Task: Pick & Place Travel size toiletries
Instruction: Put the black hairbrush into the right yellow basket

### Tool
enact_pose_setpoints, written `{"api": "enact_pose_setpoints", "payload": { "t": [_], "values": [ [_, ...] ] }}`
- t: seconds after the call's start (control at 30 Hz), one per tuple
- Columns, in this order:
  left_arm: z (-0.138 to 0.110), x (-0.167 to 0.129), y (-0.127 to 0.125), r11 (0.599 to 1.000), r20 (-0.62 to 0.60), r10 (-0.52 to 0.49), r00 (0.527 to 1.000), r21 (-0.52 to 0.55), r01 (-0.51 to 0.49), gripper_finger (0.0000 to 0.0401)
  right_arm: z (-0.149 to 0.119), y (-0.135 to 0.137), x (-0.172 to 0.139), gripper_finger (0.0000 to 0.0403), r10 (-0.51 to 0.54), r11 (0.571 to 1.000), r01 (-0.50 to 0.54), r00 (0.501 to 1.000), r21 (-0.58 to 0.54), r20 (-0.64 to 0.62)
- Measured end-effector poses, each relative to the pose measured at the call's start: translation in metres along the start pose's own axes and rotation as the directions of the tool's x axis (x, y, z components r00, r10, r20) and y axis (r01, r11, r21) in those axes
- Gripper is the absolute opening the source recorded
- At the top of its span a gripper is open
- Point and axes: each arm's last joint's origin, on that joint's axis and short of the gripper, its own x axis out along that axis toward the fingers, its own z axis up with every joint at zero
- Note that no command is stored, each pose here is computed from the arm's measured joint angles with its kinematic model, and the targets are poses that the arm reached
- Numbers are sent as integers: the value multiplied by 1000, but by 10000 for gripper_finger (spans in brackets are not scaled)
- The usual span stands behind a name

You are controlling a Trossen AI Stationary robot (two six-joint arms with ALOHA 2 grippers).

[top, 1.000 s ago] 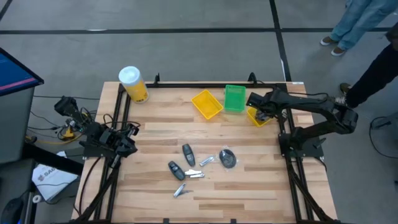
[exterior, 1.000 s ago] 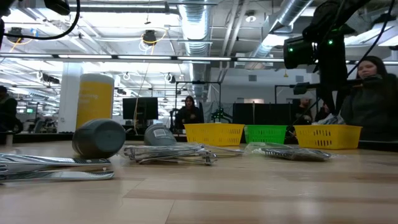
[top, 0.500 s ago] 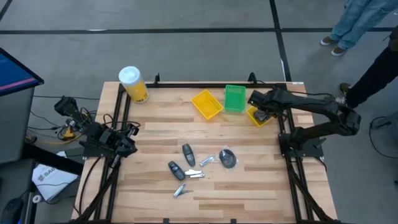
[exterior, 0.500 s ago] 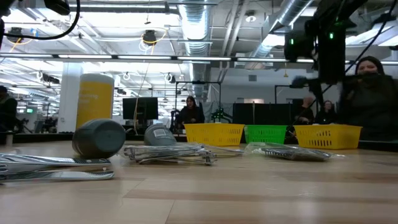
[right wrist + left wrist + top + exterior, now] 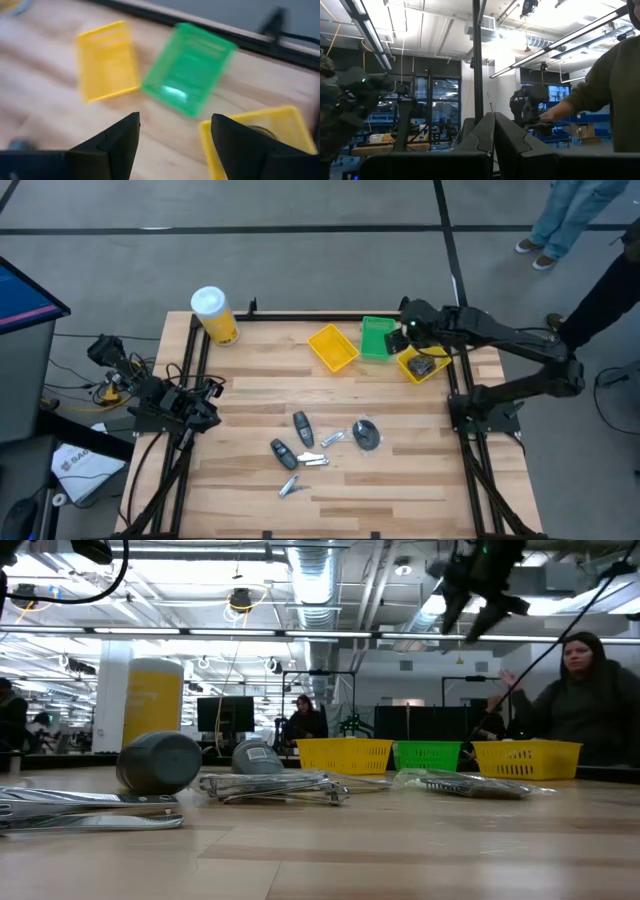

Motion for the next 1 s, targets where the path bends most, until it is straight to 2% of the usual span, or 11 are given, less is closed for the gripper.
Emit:
{"api": "enact_pose_setpoints", "payload": {
  "t": [0.13, 0.23, 0.43, 0.67, 0.8, 1.0],
  "values": [
    [0, 0, 0, 1000, 0, 0, 1000, 1, 0, 0, -5, 28, -1, 236, 97, 988, -105, 993, -116, -73],
    [0, 0, 0, 1000, 0, 0, 1000, 1, 0, 0, -14, 51, 4, 243, 127, 968, -154, 982, -199, -141],
    [0, 0, 0, 1000, 0, 0, 1000, 1, 0, 0, -45, 87, 34, 269, 48, 939, -134, 963, -317, -266],
    [0, 0, 0, 1000, 0, 0, 1000, 2, 0, 0, -84, 122, 80, 291, -37, 866, -175, 912, -469, -409],
    [0, 0, 0, 1000, 0, 0, 1000, 2, 0, 0, -104, 134, 102, 292, -97, 832, -170, 892, -528, -441],
    [0, 0, 0, 1000, 0, 0, 1000, 2, 0, 0, -124, 151, 126, 292, -61, 808, -250, 866, -534, -497]
  ]
}}
